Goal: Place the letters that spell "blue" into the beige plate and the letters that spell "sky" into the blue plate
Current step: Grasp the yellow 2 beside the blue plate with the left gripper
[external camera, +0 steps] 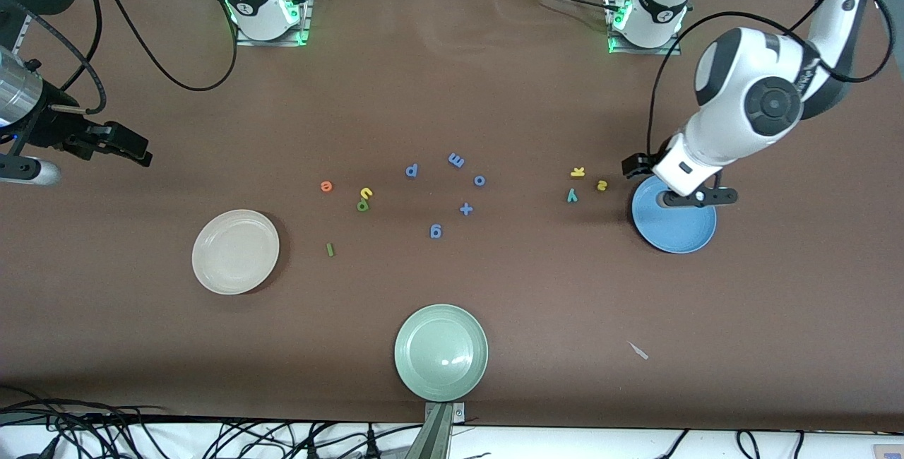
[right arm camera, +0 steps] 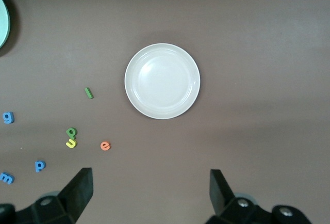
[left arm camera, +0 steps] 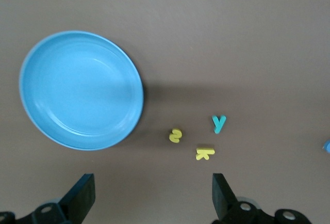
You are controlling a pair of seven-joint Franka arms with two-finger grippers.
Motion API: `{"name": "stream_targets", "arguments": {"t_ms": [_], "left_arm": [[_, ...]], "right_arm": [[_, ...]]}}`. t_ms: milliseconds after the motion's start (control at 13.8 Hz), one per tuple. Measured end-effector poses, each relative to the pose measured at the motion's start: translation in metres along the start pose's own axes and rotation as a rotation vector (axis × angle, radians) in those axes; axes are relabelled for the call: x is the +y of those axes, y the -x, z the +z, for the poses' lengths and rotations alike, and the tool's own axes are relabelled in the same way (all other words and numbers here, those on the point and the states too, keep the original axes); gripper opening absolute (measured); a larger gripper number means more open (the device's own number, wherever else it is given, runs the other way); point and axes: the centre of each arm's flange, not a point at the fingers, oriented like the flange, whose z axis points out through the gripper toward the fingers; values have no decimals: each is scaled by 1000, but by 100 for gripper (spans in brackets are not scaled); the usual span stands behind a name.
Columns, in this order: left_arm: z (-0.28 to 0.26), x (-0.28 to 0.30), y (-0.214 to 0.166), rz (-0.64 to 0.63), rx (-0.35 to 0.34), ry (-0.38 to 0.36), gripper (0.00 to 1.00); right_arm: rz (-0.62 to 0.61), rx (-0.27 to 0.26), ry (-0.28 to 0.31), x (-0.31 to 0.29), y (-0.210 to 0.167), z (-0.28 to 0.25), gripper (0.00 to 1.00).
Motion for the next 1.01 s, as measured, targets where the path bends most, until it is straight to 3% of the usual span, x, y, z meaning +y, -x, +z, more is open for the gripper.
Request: {"name": "stream_targets", "arguments": {"t_ms": [217,506,650,867,1011], "left_arm": [[38,4,11,86,28,5,90],[86,13,31,159,50,12,87],[104,11,38,182,75,18,81],[121,10,41,252,68,6,61],[128,11,39,298,74,-13,63]], "right_arm": [[0,0,0,0,0,0,100],[0,0,0,0,0,0,100],[0,0,0,0,0,0,100],[0,0,0,0,0,0,100],[0,0,0,0,0,0,100]]}}
